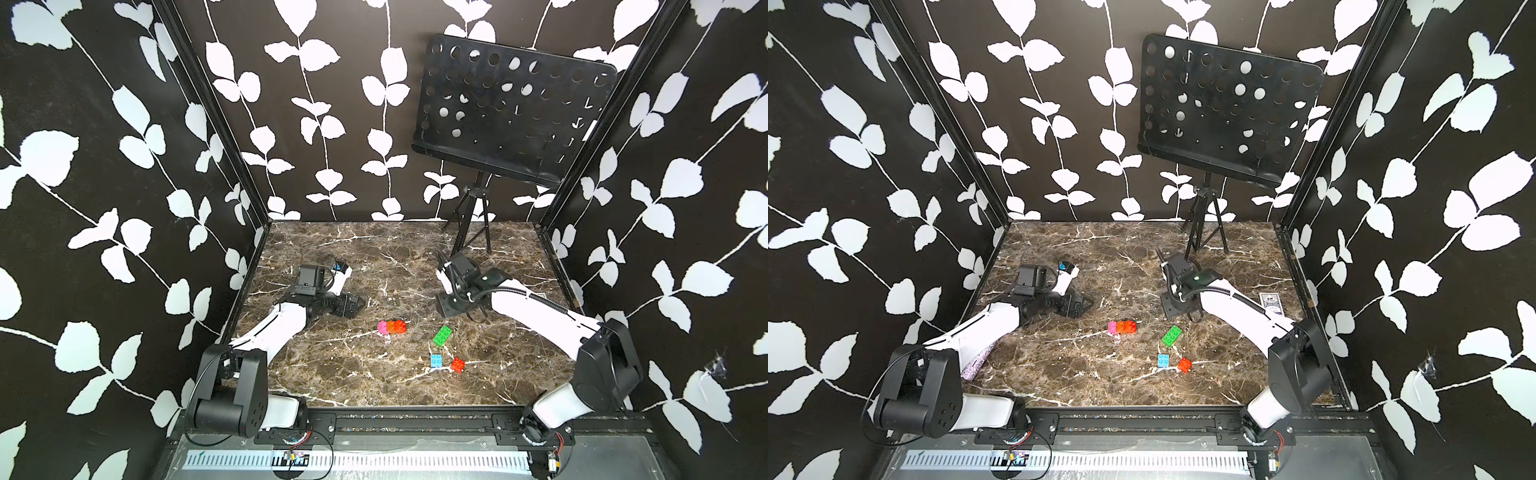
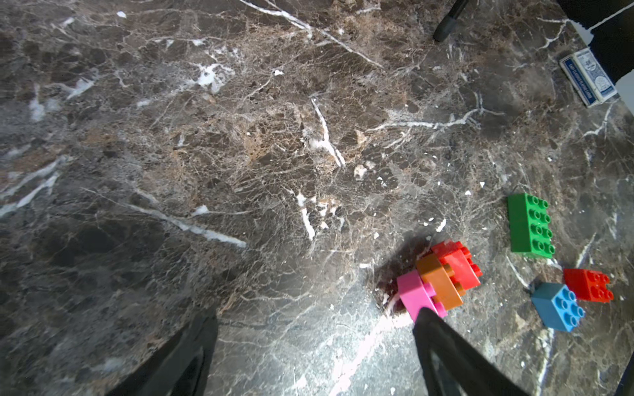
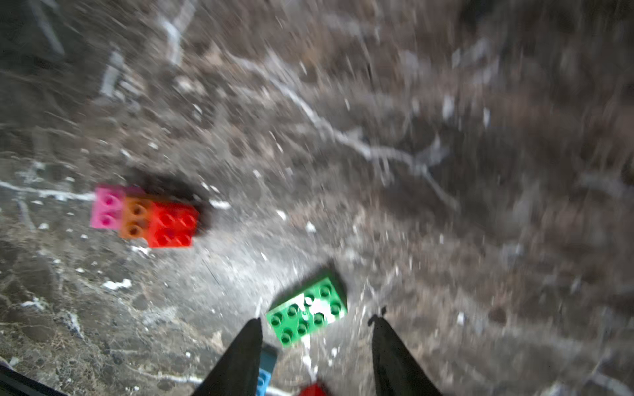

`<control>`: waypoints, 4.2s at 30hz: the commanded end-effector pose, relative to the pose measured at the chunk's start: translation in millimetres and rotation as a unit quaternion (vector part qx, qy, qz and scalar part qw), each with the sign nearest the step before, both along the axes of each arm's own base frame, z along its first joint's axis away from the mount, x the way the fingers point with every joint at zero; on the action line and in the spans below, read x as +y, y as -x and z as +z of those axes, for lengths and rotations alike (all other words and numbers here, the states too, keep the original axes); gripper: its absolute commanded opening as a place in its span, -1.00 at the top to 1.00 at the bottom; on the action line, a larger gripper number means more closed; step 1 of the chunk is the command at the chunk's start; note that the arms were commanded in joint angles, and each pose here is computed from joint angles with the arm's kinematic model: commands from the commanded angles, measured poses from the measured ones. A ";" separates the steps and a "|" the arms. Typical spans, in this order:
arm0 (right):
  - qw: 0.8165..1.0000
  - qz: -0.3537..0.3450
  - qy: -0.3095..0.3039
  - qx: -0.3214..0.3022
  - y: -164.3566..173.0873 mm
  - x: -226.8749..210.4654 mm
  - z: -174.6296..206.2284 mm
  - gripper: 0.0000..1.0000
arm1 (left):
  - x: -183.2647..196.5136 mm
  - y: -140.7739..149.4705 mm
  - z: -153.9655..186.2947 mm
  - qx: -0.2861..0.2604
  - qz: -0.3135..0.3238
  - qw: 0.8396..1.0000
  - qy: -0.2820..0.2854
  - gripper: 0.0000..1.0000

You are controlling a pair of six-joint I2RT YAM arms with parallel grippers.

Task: Assemble the letter y with lego
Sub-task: Pick up the lego brick from the center of the board, then place the lego brick at the center of the board, then pick up the lego brick from the center of the board.

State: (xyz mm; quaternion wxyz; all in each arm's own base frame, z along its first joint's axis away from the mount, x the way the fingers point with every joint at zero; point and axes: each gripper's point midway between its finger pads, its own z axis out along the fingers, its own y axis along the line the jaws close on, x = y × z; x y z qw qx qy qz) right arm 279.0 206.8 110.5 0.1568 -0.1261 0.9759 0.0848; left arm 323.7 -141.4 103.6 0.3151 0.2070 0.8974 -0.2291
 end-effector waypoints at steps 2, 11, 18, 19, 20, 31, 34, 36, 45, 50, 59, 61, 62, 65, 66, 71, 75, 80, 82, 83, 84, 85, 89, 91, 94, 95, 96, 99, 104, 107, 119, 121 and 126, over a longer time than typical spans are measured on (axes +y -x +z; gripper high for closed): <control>0.984 -0.160 -0.012 0.081 34.0 -18.8 -24.3 -0.07 | -2.2 -1.1 7.2 -0.005 -0.003 1.000 0.002 -0.82; 0.979 -0.165 -0.034 0.119 26.0 4.4 -56.6 -0.13 | -0.9 -0.4 8.2 -0.010 -0.003 1.000 -0.001 -0.82; 0.980 -0.144 -0.009 0.138 18.6 12.7 -70.6 -0.12 | 0.8 -0.4 9.2 -0.016 -0.004 1.000 -0.007 -0.83; 0.980 -0.143 -0.006 0.138 17.3 12.9 -72.1 -0.11 | 0.8 -0.6 9.3 -0.016 -0.004 1.000 -0.007 -0.83; 0.981 -0.140 -0.003 0.138 16.3 13.7 -73.1 -0.10 | 0.9 -0.3 9.1 -0.017 -0.004 1.000 -0.008 -0.83; 0.983 -0.098 0.060 0.142 19.5 9.2 -79.9 0.28 | 1.3 -0.2 7.9 -0.017 -0.006 1.000 -0.011 -0.83; 0.983 -0.084 0.077 0.145 22.9 5.2 -79.6 0.27 | 1.3 -0.5 8.2 -0.018 -0.006 1.000 -0.012 -0.83; 0.982 -0.076 0.089 0.149 24.7 2.0 -81.6 0.27 | 2.1 -0.9 8.5 -0.020 -0.005 1.000 -0.015 -0.83; 0.986 0.111 0.103 0.066 -2.1 19.2 -47.0 0.39 | 6.1 -2.6 10.6 -0.029 -0.006 0.999 -0.028 -0.86; 0.933 0.332 0.139 -0.017 -13.1 25.1 -21.9 0.43 | 9.3 -3.8 12.4 -0.031 -0.001 0.999 -0.028 -0.87; 0.792 0.587 0.167 -0.008 12.2 17.7 -47.1 0.37 | 20.4 -7.6 14.6 -0.034 0.016 0.999 -0.027 -0.87; 0.777 0.608 0.162 -0.008 15.0 19.1 -51.6 0.36 | 21.0 -7.4 13.6 -0.032 0.017 0.999 -0.027 -0.87; 0.775 0.612 0.158 -0.008 15.3 21.3 -52.9 0.35 | 21.2 -7.2 12.8 -0.031 0.017 0.999 -0.026 -0.87; 0.762 0.631 0.143 0.009 23.8 26.2 -58.3 0.31 | 20.9 -7.1 11.7 -0.029 0.017 0.999 -0.026 -0.87; 0.754 0.641 0.145 0.013 26.5 26.6 -61.4 0.29 | 20.8 -7.5 11.8 -0.030 0.017 0.999 -0.025 -0.87; 0.730 0.664 0.163 0.024 29.6 27.2 -75.0 0.27 | 21.1 -6.8 10.3 -0.027 0.018 0.999 -0.026 -0.88; 0.735 0.657 0.166 0.018 24.7 30.4 -74.1 0.19 | 21.8 -7.0 10.4 -0.026 0.019 0.999 -0.026 -0.87; 0.754 0.639 0.150 -0.013 26.5 36.9 -51.3 -0.02 | 20.6 -6.9 9.3 -0.024 0.018 0.999 -0.025 -0.87; 0.760 0.635 0.137 -0.025 34.9 38.4 -40.5 -0.02 | 20.3 -6.8 8.8 -0.024 0.017 0.999 -0.024 -0.87; 0.761 0.636 0.128 -0.029 42.5 39.2 -36.3 -0.03 | 20.6 -7.1 9.0 -0.024 0.018 0.999 -0.024 -0.87; 0.760 0.637 0.122 -0.031 51.2 39.4 -34.5 -0.03 | 20.8 -7.2 8.7 -0.023 0.018 0.999 -0.024 -0.87; 0.759 0.639 0.119 -0.032 59.3 39.5 -33.9 -0.04 | 20.7 -7.2 8.6 -0.023 0.018 0.999 -0.024 -0.87; 0.752 0.649 0.113 -0.018 93.6 37.3 -42.0 -0.04 | 19.6 -6.8 8.0 -0.021 0.017 0.999 -0.021 -0.86; 0.756 0.645 0.112 -0.007 103.7 37.7 -48.8 -0.04 | 19.3 -6.9 8.3 -0.021 0.017 0.999 -0.020 -0.86; 0.760 0.639 0.117 -0.005 109.4 39.1 -55.4 -0.05 | 19.4 -6.6 8.2 -0.021 0.017 0.999 -0.020 -0.86; 0.761 0.638 0.118 -0.007 109.6 40.3 -56.6 -0.06 | 19.2 -6.6 8.7 -0.021 0.017 0.999 -0.019 -0.86; 0.761 0.637 0.119 -0.008 109.4 40.7 -57.8 -0.07 | 19.3 -6.5 8.9 -0.021 0.017 0.999 -0.019 -0.86; 0.762 0.635 0.129 -0.004 106.7 40.7 -63.1 -0.08 | 19.1 -6.3 11.1 -0.024 0.017 0.999 -0.018 -0.86; 0.766 0.628 0.136 0.001 102.8 43.1 -70.7 -0.09 | 19.5 -5.9 11.7 -0.026 0.017 0.999 -0.020 -0.86; 0.767 0.628 0.131 0.013 106.3 43.0 -74.9 -0.08 | 19.9 -6.0 12.6 -0.027 0.018 0.999 -0.020 -0.86; 0.770 0.621 0.143 0.033 107.9 37.2 -84.9 0.31 | 20.3 -5.7 10.8 -0.026 0.017 0.999 -0.022 -0.86; 0.769 0.622 0.145 0.033 107.6 36.5 -84.0 0.40 | 20.9 -6.0 10.8 -0.026 0.018 0.999 -0.022 -0.86; 0.765 0.625 0.151 0.008 99.6 37.4 -71.4 0.48 | 20.2 -5.9 11.6 -0.027 0.017 0.999 -0.023 -0.86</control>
